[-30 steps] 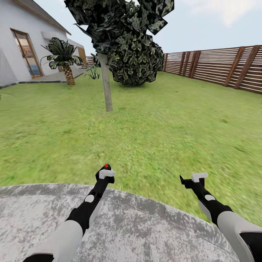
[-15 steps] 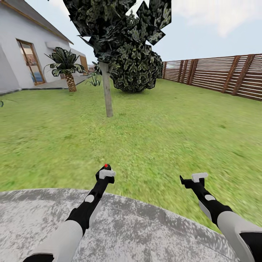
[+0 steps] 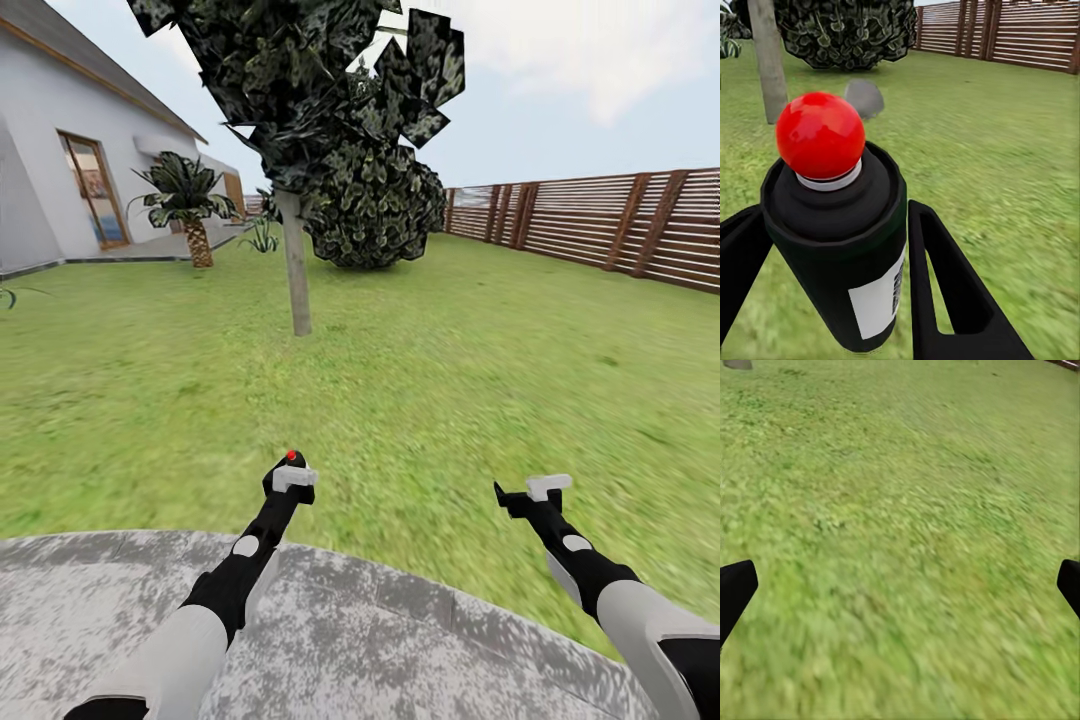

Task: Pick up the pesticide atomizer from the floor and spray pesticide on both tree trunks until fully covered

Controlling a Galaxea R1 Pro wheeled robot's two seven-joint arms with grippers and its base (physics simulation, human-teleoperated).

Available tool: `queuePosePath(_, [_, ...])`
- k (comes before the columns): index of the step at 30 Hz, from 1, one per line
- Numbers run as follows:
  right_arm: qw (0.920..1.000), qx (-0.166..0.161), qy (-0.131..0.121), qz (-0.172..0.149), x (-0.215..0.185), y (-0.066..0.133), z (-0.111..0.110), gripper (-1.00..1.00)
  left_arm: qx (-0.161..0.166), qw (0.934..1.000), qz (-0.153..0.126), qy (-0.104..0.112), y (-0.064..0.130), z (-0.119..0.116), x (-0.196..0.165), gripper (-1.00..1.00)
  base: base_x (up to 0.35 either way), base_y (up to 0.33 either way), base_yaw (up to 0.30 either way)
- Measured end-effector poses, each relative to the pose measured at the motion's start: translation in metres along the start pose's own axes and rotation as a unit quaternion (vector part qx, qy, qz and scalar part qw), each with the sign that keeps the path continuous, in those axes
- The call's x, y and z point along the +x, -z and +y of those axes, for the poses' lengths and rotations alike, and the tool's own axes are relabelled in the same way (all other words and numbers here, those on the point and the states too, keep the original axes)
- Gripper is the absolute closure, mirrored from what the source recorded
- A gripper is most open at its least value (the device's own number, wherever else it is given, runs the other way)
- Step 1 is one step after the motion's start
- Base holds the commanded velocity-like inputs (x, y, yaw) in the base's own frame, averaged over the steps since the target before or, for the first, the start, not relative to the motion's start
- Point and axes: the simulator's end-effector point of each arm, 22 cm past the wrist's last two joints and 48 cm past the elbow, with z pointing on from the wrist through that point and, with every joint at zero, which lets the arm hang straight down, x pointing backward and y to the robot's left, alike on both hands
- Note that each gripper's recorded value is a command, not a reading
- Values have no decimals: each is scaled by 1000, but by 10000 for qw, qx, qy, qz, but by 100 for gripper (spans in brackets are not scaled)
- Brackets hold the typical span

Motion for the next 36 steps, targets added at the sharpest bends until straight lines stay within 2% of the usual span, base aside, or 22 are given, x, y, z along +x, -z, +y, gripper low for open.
queuePosePath(6, [10000, 14, -6, -80, -12, 3, -2, -100, 2, 10000, -78, -18, 1, 0, -12, 100, 0, 0, 96])
queuePosePath(36, [9999, -27, 11, 158, -49, -3, -8, -100, -3, 9999, 158, 34, -16, 2, -48, 100, 0, 0, 129])
